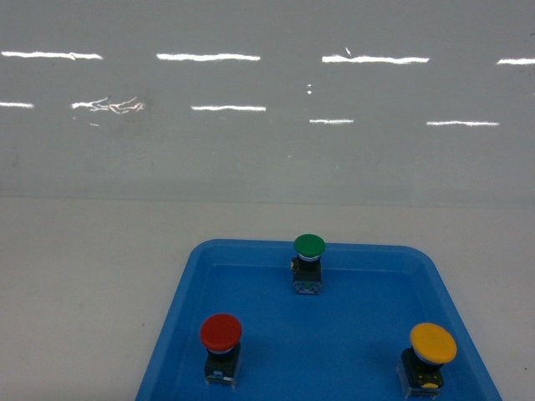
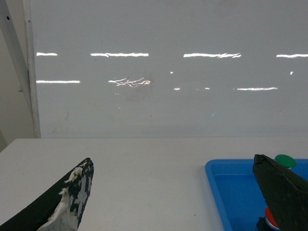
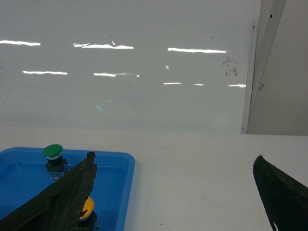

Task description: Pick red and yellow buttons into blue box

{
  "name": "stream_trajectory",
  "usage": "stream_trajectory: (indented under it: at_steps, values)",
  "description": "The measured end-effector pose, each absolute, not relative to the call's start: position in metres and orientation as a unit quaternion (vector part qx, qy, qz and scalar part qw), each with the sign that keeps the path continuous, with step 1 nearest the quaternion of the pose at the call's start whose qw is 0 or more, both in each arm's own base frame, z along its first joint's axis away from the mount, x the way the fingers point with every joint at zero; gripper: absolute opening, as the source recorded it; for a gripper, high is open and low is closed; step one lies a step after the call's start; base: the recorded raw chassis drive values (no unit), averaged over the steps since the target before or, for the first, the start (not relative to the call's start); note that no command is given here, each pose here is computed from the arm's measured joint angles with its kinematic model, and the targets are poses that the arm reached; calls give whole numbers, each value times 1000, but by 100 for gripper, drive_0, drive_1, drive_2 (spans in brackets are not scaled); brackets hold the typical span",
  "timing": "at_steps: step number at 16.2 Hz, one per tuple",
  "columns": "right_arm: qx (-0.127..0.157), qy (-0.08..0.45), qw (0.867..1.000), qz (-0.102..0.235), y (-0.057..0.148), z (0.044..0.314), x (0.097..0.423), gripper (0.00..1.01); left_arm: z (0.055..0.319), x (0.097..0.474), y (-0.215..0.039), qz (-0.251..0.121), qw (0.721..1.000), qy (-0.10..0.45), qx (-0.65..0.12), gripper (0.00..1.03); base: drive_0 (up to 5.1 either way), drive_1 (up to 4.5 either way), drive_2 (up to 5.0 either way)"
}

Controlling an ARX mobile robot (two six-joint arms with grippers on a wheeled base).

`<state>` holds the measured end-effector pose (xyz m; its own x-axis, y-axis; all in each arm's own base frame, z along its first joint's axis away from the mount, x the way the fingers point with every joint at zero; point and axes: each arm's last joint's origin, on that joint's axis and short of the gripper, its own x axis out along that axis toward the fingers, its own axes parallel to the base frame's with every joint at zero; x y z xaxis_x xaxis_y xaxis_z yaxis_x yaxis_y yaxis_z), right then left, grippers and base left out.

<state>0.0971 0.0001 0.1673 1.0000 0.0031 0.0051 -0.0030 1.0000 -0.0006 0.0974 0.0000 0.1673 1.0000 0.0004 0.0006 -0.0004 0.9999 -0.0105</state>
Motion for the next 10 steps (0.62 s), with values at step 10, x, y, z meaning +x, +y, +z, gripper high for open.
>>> stream_trajectory:
  at_steps: [10]
  values:
    - [0,-2,1000,0,2,167,97,98,164,97,3,-11,1000,18,-13,98,0,0,0]
